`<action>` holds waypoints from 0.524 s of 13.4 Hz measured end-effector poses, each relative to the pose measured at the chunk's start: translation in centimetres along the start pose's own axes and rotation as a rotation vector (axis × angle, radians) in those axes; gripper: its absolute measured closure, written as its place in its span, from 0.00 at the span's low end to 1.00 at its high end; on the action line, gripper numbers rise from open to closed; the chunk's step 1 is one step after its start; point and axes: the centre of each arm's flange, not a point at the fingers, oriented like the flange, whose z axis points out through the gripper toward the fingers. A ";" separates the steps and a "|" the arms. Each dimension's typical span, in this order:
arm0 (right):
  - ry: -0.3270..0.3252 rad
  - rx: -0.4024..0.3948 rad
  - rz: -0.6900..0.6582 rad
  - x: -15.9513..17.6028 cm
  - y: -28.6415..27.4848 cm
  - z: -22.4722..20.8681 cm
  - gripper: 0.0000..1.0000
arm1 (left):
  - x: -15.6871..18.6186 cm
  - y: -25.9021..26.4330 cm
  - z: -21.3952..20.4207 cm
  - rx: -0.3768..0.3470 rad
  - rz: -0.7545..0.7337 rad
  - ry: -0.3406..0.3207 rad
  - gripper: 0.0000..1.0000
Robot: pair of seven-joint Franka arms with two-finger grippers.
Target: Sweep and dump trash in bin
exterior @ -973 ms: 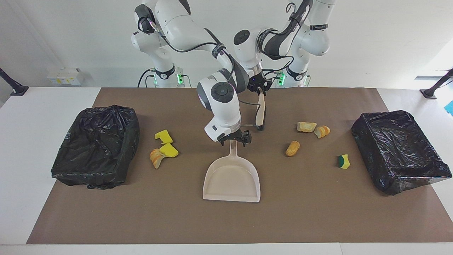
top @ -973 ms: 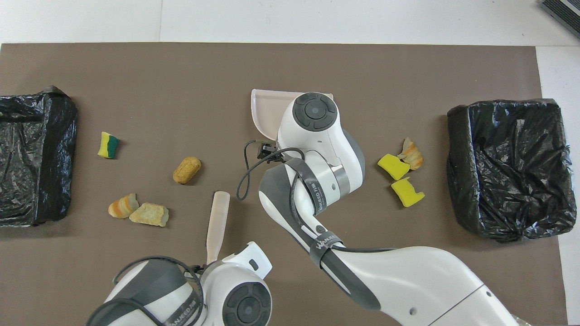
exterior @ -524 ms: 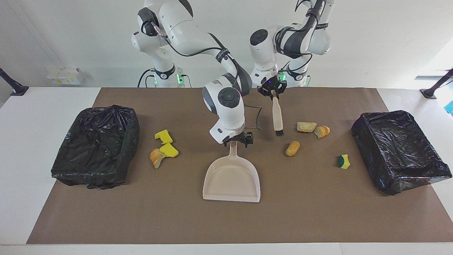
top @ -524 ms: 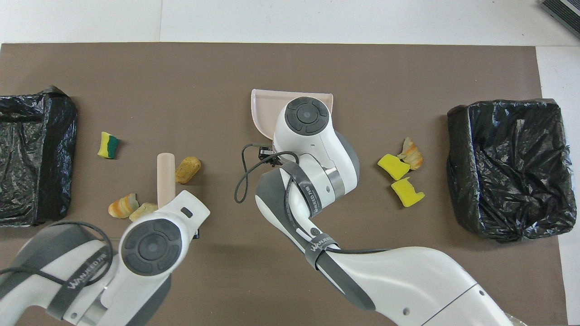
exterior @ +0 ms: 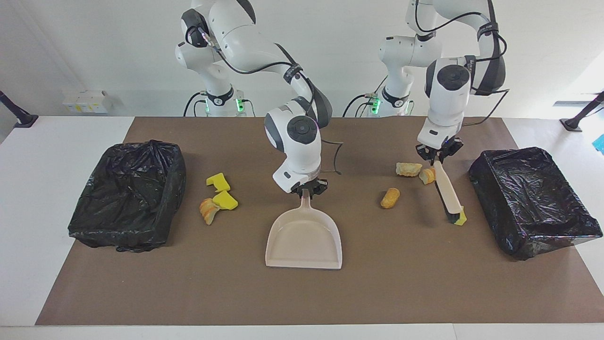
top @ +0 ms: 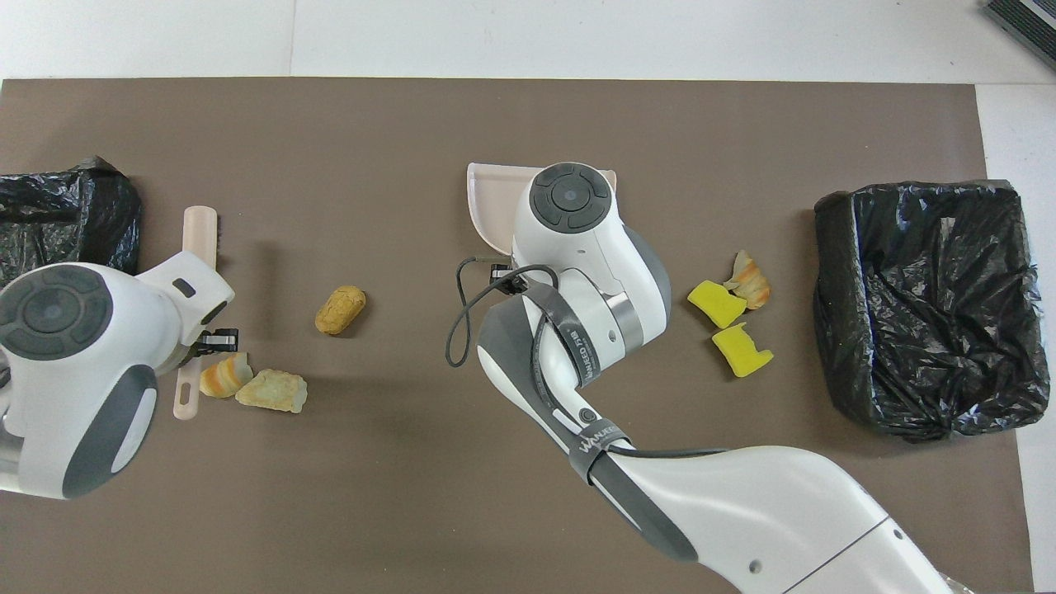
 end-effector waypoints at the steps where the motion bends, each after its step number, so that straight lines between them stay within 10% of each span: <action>1: 0.007 -0.008 -0.015 0.0 0.1 -0.1 0.68 | 0.8 -1.7 0.3 -0.003 -0.003 0.010 0.74; 7: -0.024 -0.029 -0.373 -1.3 5.2 -6.7 0.68 | 2.2 -8.0 4.2 -0.048 0.118 -0.031 0.74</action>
